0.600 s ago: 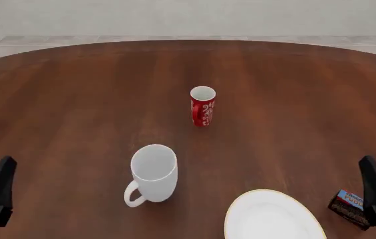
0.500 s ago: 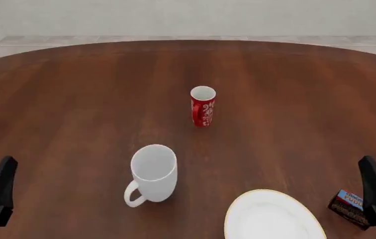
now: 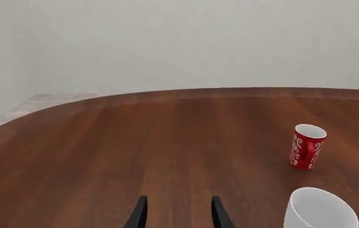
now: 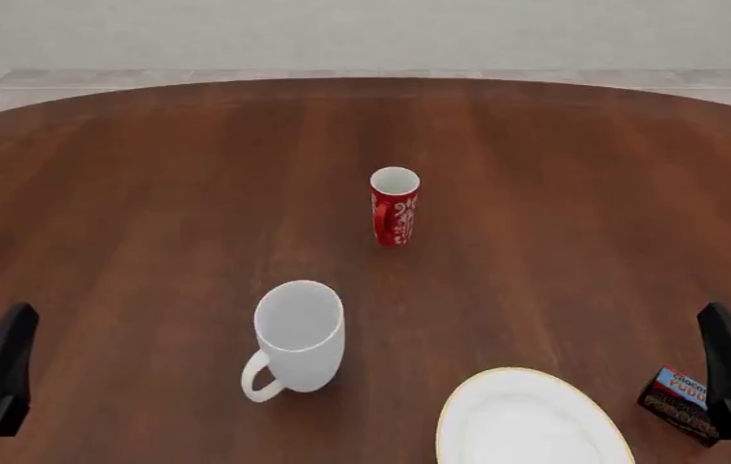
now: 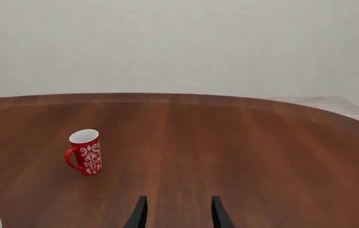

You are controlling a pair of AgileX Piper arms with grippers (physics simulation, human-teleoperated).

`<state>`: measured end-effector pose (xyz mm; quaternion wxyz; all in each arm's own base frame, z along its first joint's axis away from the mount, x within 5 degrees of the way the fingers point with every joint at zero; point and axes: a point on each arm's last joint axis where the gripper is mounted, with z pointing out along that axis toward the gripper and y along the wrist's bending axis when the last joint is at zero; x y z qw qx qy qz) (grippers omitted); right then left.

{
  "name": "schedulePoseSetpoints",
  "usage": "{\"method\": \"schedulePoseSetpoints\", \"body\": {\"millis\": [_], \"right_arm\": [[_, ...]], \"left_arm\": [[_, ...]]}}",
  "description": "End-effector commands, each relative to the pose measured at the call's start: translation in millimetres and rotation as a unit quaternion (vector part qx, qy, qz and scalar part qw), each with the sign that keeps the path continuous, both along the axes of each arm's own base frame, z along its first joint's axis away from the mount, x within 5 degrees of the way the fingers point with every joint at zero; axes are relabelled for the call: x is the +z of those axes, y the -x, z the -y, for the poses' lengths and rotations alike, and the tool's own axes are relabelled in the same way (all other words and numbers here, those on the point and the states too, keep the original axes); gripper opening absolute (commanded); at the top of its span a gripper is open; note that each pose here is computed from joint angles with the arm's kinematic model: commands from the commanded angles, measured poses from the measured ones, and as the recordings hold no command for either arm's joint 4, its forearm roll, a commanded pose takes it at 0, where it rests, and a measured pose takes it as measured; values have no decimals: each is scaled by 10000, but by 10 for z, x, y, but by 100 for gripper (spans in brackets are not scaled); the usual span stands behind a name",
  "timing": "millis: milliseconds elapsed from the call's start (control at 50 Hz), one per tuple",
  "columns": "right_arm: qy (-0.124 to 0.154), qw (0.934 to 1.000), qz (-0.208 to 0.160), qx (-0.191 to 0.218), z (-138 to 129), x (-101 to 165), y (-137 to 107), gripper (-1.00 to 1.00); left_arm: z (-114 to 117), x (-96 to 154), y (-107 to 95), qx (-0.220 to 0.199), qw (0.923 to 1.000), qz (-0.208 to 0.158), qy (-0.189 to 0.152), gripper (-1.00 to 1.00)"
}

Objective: Put the white mug on the plate.

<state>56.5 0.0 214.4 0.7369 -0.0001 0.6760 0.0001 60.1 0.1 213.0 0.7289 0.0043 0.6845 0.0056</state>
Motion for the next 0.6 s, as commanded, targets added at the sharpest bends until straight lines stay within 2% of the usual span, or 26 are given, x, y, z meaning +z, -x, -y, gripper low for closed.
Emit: {"method": "schedulePoseSetpoints", "body": {"millis": [20, 40, 60, 80, 120, 160, 180, 200, 260, 380, 420, 520, 600], "right_arm": [[-1, 10000, 0, 0, 0, 0, 2, 100], [0, 10000, 1, 0, 0, 0, 2, 100], [19, 10000, 7, 1, 0, 2, 3, 100], [24, 10000, 9, 0, 0, 3, 3, 100], [22, 10000, 8, 1, 0, 5, 4, 100], [40, 10000, 15, 1, -1, 8, 5, 100], [45, 10000, 16, 1, -1, 8, 5, 100], [1, 10000, -1, 1, 0, 5, 3, 100], [29, 10000, 10, 1, 0, 6, 4, 100], [34, 10000, 11, 1, 0, 4, 4, 100], [36, 10000, 12, 1, 0, 5, 4, 100], [23, 10000, 8, 2, 0, 17, 7, 100], [28, 10000, 9, 2, 0, 16, 6, 100]], "left_arm": [[8, -19, -74, -61, 9997, -219, 4, 100], [14, -21, -89, -101, 9997, -238, -11, 100], [25, -34, -123, -177, 9990, -367, 188, 100], [33, 89, -160, -223, 9985, -414, 278, 100], [50, -16, -137, -340, 9986, -397, 75, 100], [70, 49, -121, -487, 9979, -436, 0, 100], [78, 70, -113, -545, 9972, -466, -204, 100], [78, 212, -113, -540, 9971, -505, -190, 100], [113, 193, -126, -771, 9944, -698, -201, 100], [167, 451, -154, -1087, 9890, -988, -195, 100], [181, 407, -170, -1148, 9874, -1072, -198, 100], [221, 505, -205, -1353, 9803, -1326, -555, 100], [246, 417, -227, -1461, 9756, -1512, -637, 100]]}}
